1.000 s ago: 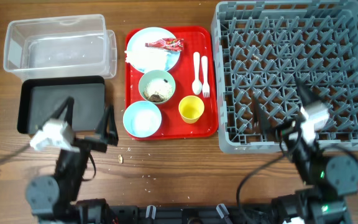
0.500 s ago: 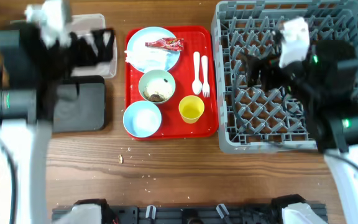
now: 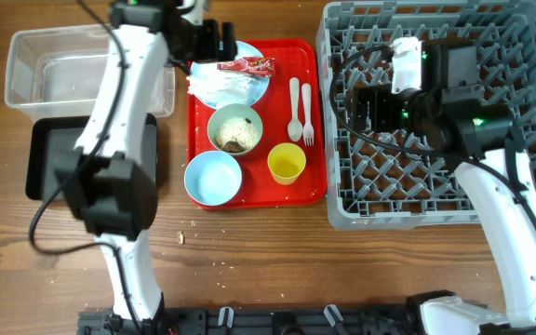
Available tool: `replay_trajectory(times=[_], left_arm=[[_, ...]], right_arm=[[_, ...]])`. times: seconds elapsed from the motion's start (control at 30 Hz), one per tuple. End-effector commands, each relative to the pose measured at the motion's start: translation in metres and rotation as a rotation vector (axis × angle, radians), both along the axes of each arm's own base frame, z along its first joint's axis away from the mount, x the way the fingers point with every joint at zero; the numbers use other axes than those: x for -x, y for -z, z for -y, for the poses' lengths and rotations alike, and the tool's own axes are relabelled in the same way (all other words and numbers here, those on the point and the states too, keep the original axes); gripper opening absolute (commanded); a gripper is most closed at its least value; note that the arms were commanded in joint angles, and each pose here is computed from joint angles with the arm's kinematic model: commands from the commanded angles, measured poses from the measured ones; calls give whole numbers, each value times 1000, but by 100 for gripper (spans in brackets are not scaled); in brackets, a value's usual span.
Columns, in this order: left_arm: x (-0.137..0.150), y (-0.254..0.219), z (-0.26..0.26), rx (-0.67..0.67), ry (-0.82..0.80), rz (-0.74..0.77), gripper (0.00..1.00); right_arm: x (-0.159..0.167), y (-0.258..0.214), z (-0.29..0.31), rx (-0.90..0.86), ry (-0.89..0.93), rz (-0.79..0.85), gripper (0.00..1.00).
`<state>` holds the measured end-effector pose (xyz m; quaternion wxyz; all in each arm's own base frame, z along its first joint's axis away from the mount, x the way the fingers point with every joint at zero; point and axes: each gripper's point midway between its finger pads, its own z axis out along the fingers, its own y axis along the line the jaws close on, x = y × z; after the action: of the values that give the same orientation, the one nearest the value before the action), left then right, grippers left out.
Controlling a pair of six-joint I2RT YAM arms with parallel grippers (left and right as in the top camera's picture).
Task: Sort waste into correct bins and load items into the dishwasher rack
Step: 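Reach the left gripper to the plate and grasp tissue and wrapper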
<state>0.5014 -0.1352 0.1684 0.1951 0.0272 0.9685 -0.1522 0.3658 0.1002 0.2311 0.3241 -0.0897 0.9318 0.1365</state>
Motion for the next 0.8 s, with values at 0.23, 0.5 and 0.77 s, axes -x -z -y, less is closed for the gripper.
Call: replay_trajectory(times=[0.23, 0.5, 0.77], left_arm=[[-46, 83, 6, -26, -424, -56, 99], [-52, 86, 16, -90, -466, 14, 99], [-61, 85, 12, -149, -409, 64, 100]], right_arm=[[0, -3, -2, -28, 8, -11, 100], [0, -4, -2, -29, 8, -11, 100], [0, -3, -2, -26, 11, -11, 100]])
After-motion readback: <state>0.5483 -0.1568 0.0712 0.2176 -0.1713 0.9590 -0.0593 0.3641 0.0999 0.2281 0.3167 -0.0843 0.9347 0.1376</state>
